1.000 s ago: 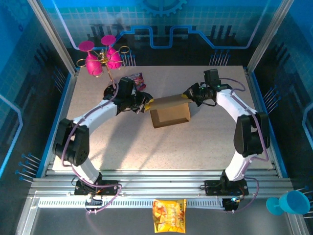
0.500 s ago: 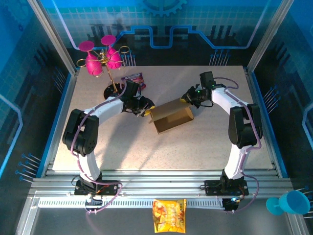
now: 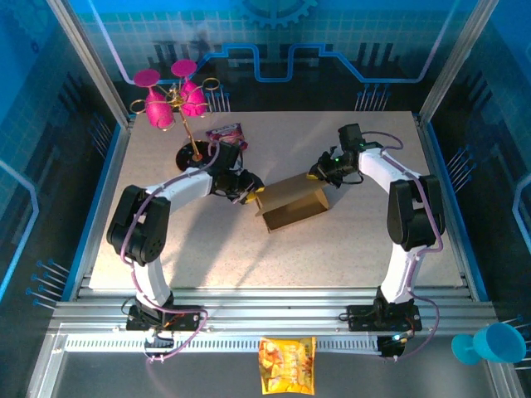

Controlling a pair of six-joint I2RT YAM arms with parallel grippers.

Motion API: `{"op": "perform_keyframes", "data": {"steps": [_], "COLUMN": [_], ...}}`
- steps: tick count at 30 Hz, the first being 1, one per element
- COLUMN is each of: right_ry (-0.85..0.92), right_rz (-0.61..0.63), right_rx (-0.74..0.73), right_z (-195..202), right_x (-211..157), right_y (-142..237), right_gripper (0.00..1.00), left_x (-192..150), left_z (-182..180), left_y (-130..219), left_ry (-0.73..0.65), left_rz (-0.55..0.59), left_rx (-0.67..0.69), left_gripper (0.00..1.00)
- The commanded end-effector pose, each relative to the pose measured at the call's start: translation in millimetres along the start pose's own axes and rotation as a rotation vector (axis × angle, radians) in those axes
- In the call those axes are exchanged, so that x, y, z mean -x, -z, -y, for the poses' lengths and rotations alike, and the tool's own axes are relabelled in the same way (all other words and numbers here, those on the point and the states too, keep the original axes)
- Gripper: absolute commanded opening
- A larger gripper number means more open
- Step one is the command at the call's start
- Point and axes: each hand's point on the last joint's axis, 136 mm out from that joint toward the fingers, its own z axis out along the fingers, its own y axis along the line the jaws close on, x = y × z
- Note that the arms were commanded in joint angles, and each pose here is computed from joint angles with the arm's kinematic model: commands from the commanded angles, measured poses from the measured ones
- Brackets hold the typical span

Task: Fold the paper box

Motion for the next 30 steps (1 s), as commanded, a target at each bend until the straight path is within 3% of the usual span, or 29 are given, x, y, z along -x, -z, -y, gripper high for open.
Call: {"op": "perform_keyframes", "data": {"steps": [1, 16, 25, 30], "right_ry": [0.031, 0.14, 0.253, 0.311], "right_rz": [-0.004, -0.048, -0.02, 0.022], "right_rx": [-0.073, -0.148, -0.256, -0.338], "right_z": [15, 30, 32, 35], "right_x": [3, -4, -5, 0], "right_y": [-3, -6, 19, 43], "right_gripper": [0.1, 0.13, 0.42, 0.5], "left_x": [-9, -33, -39, -38], "left_z": [-8, -26, -54, -56], "left_y": [20, -16, -32, -34], "left_ry": [-0.001, 0.082, 0.079, 0.067], "left_rz": [0.036, -0.008, -0.022, -0.019], "left_rx": [0.033, -0.022, 0.053, 0.062], "left_gripper": [0.39, 0.41, 0.3, 0.26]}}
